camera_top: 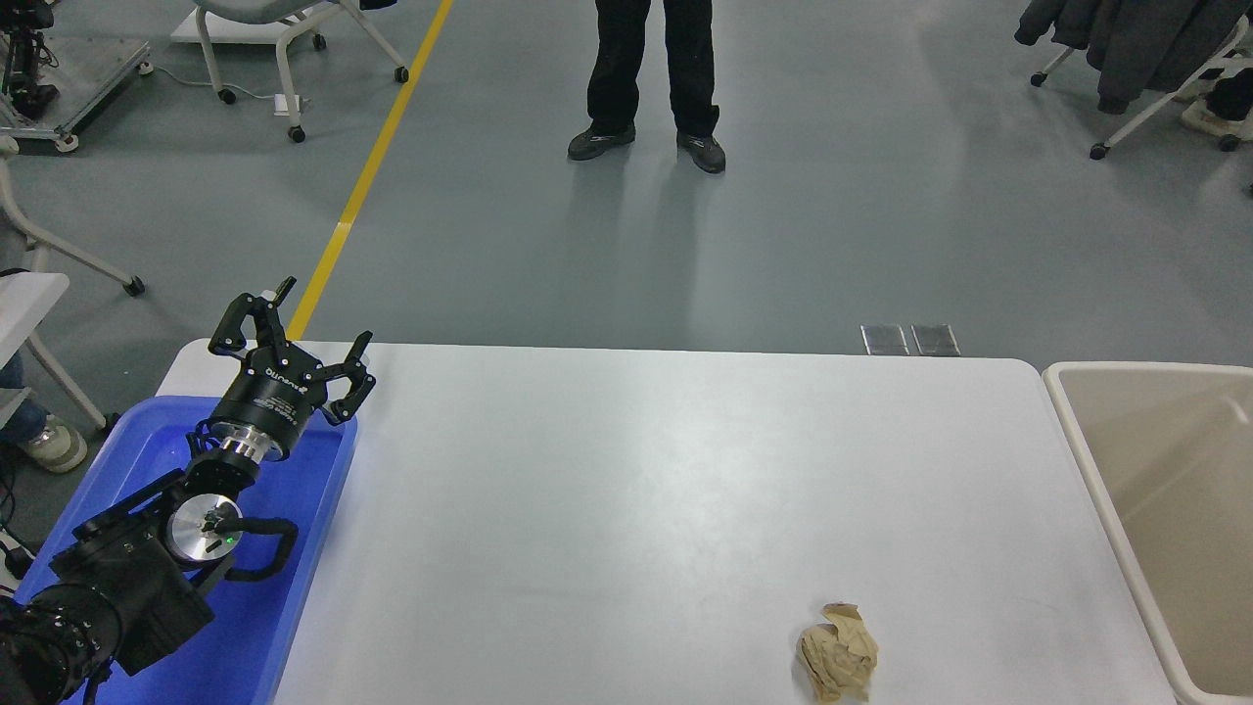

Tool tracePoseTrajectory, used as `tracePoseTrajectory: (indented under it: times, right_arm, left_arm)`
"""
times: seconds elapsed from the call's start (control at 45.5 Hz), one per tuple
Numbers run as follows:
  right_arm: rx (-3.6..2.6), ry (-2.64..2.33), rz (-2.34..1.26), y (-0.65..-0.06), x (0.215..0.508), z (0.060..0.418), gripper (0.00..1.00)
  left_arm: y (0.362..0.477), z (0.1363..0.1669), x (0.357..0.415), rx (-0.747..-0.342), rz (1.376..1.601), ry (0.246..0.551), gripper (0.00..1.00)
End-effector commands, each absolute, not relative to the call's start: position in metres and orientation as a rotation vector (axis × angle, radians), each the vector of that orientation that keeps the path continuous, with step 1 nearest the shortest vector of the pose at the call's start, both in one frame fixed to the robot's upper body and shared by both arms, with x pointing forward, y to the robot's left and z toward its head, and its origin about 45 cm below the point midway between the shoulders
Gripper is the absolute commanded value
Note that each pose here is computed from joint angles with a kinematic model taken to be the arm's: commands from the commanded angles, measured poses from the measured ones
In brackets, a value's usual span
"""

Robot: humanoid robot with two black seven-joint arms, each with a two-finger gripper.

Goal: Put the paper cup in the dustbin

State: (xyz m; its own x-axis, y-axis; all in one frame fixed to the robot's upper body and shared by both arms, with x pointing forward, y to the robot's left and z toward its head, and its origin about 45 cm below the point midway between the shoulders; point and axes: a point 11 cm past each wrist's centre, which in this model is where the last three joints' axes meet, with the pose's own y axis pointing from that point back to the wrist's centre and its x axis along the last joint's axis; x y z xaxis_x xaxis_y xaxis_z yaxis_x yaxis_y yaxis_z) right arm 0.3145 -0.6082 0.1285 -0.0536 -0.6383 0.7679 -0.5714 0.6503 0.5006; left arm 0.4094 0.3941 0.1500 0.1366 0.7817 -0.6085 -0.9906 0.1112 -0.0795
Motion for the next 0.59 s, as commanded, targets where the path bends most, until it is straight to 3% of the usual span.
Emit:
tracePoseTrajectory:
  times: [0.0,0.308,0.571]
  right_arm:
    - [1.030,-1.955,-0.148,-0.604,0.338,0.149,0.99]
    - [1.147,-2.158,-0.193,-0.582,0.382,0.182,0.99]
    - [1.254,-2.279,-0.084,-0.562,0.437,0.255,0.99]
  left_arm:
    - [0.394,0.1499,0.4095,-0.537,1.375,0.476,1.00]
    - [0.394,0.1500,0.4094,-0.538,1.374,0.477,1.00]
    - [0.394,0.1501,0.4095,-0.539,1.374,0.477,1.00]
